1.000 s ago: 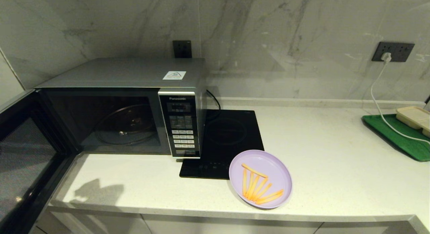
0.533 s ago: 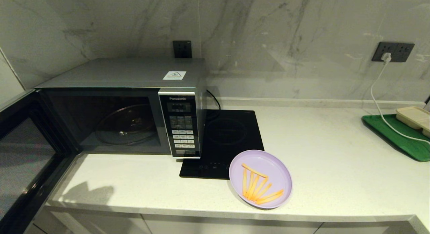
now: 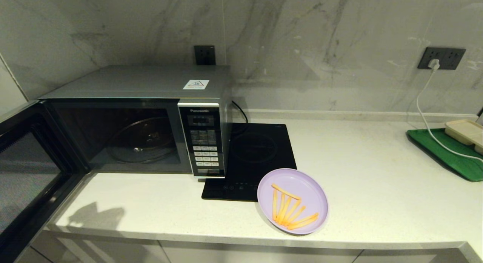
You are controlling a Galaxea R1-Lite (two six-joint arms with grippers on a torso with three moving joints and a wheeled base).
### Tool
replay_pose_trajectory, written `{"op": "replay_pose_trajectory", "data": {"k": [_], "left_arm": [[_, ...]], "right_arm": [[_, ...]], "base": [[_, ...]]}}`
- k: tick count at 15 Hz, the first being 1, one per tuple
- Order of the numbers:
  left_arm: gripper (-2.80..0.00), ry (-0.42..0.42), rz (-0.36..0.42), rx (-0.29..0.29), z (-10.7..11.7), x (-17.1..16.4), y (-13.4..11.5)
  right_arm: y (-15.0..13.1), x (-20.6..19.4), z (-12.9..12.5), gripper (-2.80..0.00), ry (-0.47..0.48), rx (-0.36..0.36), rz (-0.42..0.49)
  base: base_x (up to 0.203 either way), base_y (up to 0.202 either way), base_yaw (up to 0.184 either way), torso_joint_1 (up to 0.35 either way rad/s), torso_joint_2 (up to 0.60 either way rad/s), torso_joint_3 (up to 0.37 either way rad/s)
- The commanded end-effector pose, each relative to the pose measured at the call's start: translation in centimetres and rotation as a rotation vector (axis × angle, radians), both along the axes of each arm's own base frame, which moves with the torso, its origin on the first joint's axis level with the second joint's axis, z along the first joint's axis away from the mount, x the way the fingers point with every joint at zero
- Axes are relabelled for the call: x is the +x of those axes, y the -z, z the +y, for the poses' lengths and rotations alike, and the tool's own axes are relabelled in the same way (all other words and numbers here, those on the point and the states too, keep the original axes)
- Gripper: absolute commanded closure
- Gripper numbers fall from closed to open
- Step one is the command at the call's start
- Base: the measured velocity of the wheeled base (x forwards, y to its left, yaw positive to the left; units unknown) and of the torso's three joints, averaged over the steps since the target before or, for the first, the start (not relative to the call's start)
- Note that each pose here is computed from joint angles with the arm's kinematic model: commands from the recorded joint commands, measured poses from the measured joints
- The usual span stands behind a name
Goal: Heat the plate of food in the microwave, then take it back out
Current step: Open the microwave oven, then put the plate in the microwave oven
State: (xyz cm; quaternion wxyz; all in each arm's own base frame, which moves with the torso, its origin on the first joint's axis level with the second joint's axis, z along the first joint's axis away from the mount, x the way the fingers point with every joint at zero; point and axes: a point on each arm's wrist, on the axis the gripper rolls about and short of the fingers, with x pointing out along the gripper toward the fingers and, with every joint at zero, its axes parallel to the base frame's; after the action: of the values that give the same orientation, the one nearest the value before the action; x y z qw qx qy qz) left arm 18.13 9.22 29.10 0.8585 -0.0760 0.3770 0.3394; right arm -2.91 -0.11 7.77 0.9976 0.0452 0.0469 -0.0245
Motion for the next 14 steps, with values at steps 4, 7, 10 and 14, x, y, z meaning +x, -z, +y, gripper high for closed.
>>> {"op": "replay_pose_trajectory", "data": {"k": [4, 7, 10, 14], "left_arm": [[0.0, 0.324, -0.098, -0.078, -5.5, 1.1, -0.9], [0.0, 0.677, -0.139, -0.214, -10.5, 1.9, -1.1], [0.0, 0.912, -0.054, -0.351, -15.0, 4.3, 0.9], [0.0, 1.001, 0.063, -0.451, -20.4, 6.6, 4.0]], "right_arm": [[0.0, 0.0, 0.0, 0.0, 0.0, 0.001, 0.002], [0.0, 0.0, 0.0, 0.0, 0.0, 0.001, 0.002], [0.0, 0.0, 0.0, 0.0, 0.001, 0.001, 0.002], [0.0, 0.0, 0.0, 0.0, 0.0, 0.001, 0.002]], "base": [[0.0, 0.0, 0.0, 0.0, 0.0, 0.0], [0.0, 0.0, 0.0, 0.0, 0.0, 0.0], [0.0, 0.0, 0.0, 0.0, 0.0, 0.0], [0.0, 0.0, 0.0, 0.0, 0.0, 0.0]]}}
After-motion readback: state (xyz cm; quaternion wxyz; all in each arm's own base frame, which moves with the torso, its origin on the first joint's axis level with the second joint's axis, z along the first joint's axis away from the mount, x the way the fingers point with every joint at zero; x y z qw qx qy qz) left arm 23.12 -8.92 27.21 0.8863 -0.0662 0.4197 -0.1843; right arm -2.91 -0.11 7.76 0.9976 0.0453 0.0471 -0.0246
